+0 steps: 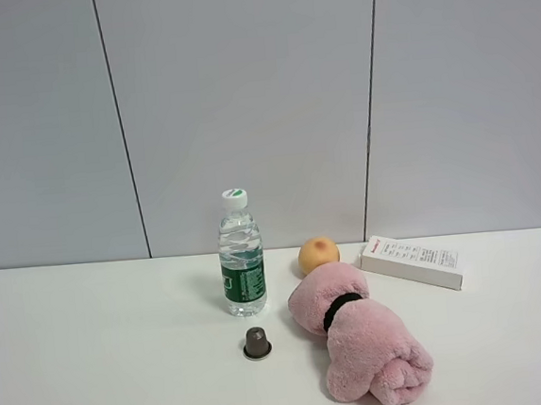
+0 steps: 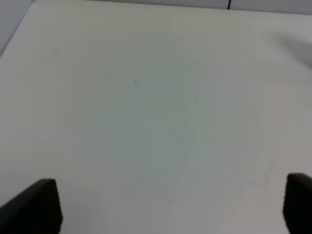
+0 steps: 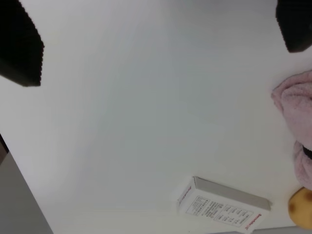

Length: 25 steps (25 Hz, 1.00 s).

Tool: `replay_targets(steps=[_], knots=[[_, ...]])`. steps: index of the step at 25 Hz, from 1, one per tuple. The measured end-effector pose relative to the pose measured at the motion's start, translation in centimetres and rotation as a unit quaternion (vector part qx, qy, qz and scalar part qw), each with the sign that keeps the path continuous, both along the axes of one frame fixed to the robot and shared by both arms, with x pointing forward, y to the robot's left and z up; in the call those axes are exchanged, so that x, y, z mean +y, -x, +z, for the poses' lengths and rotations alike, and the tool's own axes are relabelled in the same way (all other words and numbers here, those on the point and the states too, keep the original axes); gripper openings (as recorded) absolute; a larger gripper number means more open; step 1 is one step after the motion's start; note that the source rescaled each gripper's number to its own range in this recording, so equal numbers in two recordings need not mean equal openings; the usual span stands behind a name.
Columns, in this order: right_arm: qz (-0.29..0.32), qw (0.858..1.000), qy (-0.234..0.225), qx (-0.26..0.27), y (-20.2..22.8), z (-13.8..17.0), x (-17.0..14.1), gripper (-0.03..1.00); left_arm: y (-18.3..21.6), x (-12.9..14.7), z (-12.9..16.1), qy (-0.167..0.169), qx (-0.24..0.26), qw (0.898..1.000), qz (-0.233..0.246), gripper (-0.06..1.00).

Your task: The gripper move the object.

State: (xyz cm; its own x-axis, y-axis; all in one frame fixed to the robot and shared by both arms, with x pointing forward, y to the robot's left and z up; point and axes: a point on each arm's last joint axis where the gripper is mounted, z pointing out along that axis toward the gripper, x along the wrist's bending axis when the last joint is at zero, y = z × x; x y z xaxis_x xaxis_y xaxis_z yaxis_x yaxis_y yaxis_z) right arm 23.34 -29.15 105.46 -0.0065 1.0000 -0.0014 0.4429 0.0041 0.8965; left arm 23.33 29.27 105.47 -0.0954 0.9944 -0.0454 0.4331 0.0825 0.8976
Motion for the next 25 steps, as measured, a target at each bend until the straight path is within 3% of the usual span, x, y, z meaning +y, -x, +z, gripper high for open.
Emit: replay_targets(steps=[25], knots=[[0.0, 1.0, 0.0, 0.0, 0.0, 0.0, 0.0, 1.0, 0.0, 0.0, 0.0, 0.0, 0.0, 1.0, 0.0, 1.0]])
